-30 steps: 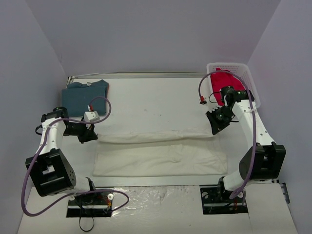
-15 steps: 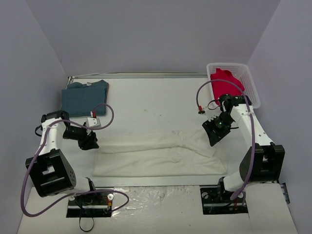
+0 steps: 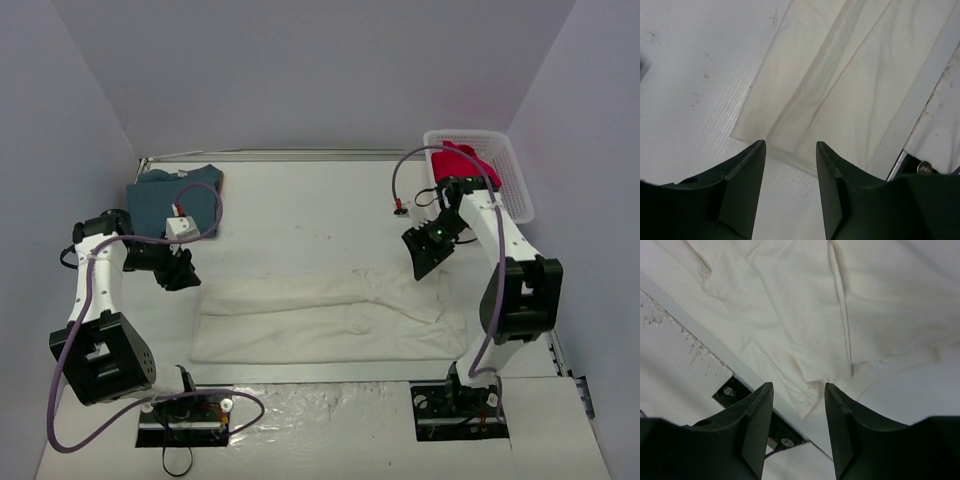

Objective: Fold and stack the t-shirts
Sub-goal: Fold the other side of the tshirt into a rectangle

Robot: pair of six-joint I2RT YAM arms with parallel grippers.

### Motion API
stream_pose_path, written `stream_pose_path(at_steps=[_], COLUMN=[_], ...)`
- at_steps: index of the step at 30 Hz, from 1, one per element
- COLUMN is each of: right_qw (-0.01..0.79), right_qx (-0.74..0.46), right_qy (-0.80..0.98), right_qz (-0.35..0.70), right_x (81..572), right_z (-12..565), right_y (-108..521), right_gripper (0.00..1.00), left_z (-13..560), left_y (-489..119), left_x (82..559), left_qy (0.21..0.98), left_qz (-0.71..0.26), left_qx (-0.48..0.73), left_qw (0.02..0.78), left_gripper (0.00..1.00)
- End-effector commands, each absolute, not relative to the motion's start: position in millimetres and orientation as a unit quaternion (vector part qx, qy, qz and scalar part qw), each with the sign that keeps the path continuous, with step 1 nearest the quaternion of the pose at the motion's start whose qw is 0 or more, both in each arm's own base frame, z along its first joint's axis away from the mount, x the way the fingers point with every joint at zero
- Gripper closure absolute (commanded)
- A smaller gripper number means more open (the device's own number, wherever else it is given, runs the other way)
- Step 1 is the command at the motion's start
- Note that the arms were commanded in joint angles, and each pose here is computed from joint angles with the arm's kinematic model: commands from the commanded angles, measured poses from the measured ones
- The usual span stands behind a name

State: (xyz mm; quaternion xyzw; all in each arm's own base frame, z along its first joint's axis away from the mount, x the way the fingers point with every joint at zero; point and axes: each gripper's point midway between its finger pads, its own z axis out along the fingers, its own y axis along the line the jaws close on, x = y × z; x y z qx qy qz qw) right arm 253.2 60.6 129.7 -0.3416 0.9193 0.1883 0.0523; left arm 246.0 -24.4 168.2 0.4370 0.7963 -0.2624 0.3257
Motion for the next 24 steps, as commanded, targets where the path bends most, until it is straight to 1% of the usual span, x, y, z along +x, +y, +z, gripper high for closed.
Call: stream_pose_path(at_steps=[1,3,5,9,16,24], right_qw=[0.042,0.028,0.008,-0.004,-0.032,-0.048], right_qx=[-0.362,-0.370,-0.376,-0.384,-0.396,-0.399], right_qy=[0.897,0.890,0.885,0.878,0.867,0.863], right_qz=[0.248,0.264,0.275,0.286,0.300,0.305], right_x=[267,276,280,294,291,287], right_z=[122,110,96,81,57,41], right_y=[87,97,103,111,118,118], right_gripper=[0.59,0.59,0.59,0.60,0.60,0.61], left_z=[193,194,192,188,181,177], left_y=[-32,-31,-30,-27,-24,-27], left_x=[259,263,262,258,251,249], left_qy=[0.817,0.829,0.835,0.845,0.854,0.855], left_qz=[-0.295,-0.295,-0.292,-0.278,-0.259,-0.267], left_qx=[0.349,0.318,0.309,0.297,0.293,0.285], left_qw=[0.351,0.353,0.349,0.347,0.343,0.342], left_gripper=[0.57,0.57,0.57,0.57,0.56,0.56])
